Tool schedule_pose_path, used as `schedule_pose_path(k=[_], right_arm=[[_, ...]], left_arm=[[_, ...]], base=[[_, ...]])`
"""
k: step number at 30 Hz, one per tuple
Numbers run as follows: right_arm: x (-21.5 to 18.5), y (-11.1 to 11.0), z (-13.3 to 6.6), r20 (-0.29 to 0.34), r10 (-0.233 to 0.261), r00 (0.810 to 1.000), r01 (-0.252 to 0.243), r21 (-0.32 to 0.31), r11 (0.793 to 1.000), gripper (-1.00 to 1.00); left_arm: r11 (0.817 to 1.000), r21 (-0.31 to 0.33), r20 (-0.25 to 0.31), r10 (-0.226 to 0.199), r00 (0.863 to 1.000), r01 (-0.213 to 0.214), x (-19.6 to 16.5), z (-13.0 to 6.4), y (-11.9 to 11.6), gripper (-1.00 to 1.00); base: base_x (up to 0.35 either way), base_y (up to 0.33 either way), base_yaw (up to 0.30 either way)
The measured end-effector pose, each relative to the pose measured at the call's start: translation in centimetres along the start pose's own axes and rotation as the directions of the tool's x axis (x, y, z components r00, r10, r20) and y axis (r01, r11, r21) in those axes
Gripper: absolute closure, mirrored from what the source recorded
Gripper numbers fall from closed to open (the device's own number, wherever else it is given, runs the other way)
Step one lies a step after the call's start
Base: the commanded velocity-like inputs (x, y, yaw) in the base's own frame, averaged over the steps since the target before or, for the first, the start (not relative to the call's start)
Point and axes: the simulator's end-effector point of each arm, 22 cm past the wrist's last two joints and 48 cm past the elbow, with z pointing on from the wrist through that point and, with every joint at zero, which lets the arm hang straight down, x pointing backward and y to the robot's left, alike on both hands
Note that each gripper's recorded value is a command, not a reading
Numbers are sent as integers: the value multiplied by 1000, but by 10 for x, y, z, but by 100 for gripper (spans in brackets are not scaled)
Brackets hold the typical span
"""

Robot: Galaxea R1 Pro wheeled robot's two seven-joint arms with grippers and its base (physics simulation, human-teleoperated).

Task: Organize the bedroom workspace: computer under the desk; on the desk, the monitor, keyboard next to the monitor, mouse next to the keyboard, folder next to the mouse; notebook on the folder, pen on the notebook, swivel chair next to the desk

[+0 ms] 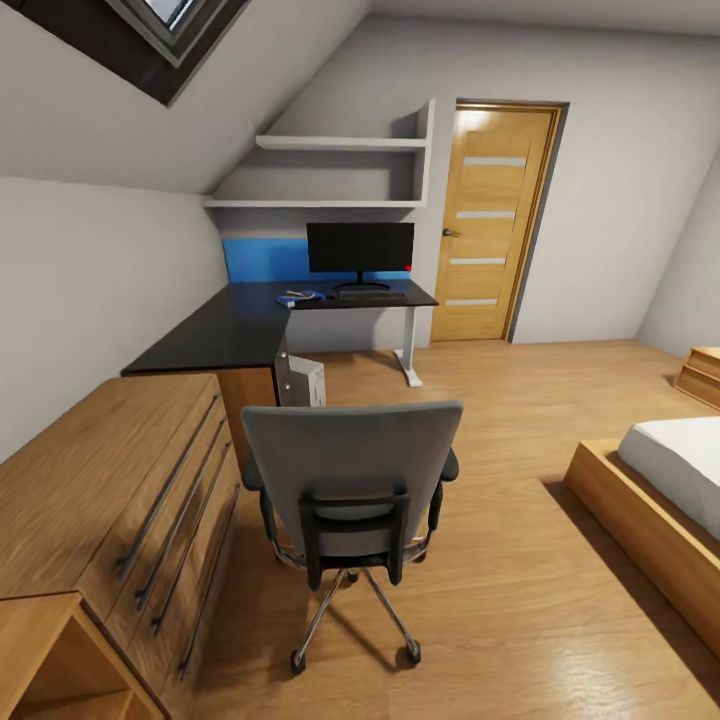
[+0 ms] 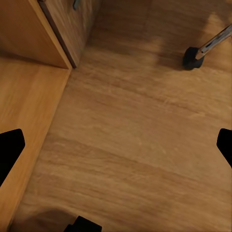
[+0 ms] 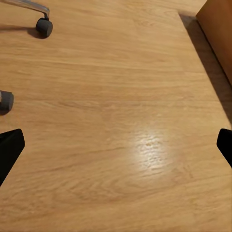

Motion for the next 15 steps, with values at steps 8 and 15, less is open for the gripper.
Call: schedule_pose_path(k=[8, 15], right_arm=[[13, 5, 7, 0, 1, 1000, -1, 1, 1000, -100], [24, 9, 14, 0, 0, 1000, 0, 0, 1000, -100]], left_arm=[[1000, 0, 4, -1, 1000, 1, 10, 11, 0, -100], [1000, 0, 8, -1, 1000, 1, 19, 21, 1, -100]], base=[[0, 0, 0], [0, 0, 0]])
